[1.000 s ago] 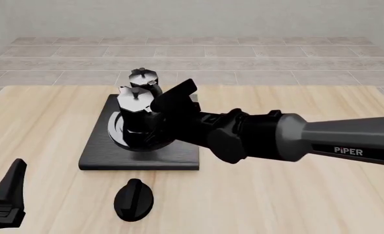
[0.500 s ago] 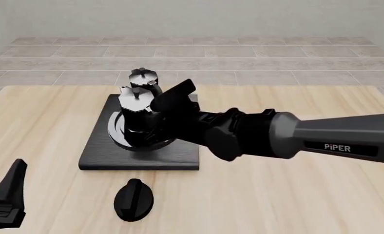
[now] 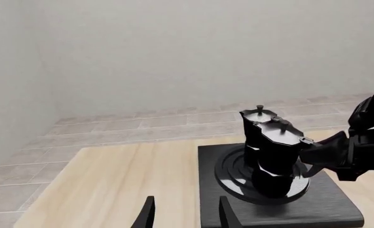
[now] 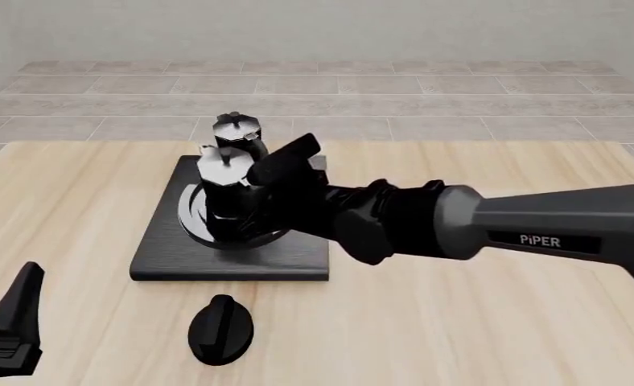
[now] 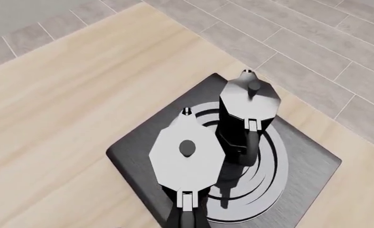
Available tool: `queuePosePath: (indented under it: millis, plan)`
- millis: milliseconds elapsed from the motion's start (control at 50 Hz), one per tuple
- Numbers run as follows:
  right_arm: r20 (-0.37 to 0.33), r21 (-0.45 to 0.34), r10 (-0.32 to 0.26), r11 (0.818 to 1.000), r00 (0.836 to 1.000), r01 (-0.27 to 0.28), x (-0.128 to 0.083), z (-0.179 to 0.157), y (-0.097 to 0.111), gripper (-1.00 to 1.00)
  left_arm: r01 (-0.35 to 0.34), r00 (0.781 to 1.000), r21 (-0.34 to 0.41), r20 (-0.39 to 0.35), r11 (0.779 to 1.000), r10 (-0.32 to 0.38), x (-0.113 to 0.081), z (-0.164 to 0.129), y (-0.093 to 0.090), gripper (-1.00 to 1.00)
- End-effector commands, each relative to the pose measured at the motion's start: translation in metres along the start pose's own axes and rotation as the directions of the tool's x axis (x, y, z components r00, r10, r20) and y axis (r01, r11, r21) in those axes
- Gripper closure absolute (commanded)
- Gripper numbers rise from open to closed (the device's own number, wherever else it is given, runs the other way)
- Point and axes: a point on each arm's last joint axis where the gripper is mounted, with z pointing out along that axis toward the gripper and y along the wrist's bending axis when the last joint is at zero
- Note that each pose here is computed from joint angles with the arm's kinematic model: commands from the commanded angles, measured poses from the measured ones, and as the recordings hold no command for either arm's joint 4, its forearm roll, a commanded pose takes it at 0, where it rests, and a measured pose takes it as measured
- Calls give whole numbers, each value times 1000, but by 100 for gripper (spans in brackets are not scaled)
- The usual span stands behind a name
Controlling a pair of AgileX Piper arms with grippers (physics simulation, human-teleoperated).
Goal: Put both moka pots on the stove.
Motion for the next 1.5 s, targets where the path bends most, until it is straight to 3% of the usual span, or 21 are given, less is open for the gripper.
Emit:
queuePosePath:
  millis: [20, 1500]
  plan:
    - [72, -15, 4, 1000, 997, -3, -27, -13, 6, 100, 4, 1000, -16, 4, 1000, -4, -1, 0, 1, -100]
    - [41, 11, 45, 999, 998, -45, -10, 8, -6, 100, 6, 1000, -20, 3, 1000, -6, -1, 0, 1, -100]
